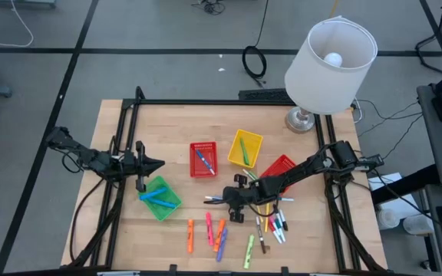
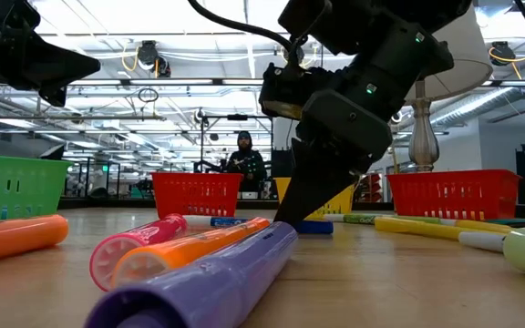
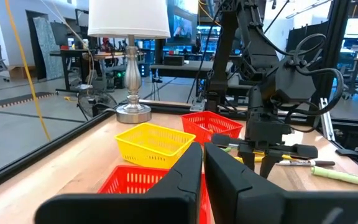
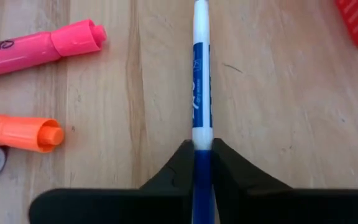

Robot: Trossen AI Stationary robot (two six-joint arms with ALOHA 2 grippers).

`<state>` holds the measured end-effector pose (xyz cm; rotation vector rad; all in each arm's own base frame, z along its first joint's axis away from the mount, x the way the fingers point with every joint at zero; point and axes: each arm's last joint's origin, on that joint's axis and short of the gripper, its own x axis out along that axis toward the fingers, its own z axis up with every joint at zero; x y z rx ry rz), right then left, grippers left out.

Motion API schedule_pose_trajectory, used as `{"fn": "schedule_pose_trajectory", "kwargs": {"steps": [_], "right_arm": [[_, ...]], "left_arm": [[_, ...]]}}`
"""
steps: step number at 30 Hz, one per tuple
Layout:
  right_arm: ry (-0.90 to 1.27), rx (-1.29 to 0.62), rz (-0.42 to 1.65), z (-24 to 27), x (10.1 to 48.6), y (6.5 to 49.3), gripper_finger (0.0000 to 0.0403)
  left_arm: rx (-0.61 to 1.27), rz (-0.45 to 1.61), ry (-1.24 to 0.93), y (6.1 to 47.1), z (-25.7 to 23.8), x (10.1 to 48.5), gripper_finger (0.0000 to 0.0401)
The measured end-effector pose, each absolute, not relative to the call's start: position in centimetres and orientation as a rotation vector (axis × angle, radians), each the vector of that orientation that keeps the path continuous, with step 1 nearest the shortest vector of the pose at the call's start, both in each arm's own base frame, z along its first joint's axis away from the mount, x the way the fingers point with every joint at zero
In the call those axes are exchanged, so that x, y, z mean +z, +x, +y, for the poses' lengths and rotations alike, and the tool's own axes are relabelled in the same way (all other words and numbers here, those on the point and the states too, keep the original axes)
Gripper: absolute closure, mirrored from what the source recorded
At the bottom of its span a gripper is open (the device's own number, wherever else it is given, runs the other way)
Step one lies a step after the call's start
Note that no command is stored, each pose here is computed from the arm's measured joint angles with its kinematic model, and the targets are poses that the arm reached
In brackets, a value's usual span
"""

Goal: Pick & Place Markers
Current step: Put the purple marker pen into the left red bin

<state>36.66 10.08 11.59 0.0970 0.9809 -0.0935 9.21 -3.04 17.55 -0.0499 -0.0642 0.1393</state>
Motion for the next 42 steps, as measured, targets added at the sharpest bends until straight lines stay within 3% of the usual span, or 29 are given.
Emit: {"fn": "schedule_pose_trajectory", "kwargs": {"steps": [9,20,29,42], "right_arm": [[0.136,-0.098,0.870,10.0,12.7,37.3,0.0382],[0.109,-0.023,0.659,10.4,18.7,36.9,0.0382],[0.167,-0.210,0.317,5.6,24.2,37.9,0.0382],[0.329,-0.355,0.320,1.2,16.8,41.5,0.0382]], "left_arm": [[0.137,-0.066,-0.076,9.2,-3.0,17.6,0.0375],[0.131,-0.066,-0.076,9.2,-3.1,17.6,0.0375],[0.131,-0.085,-0.084,9.2,-3.1,17.7,0.0375],[0.131,-0.104,-0.094,9.2,-3.0,18.0,0.0375]]}}
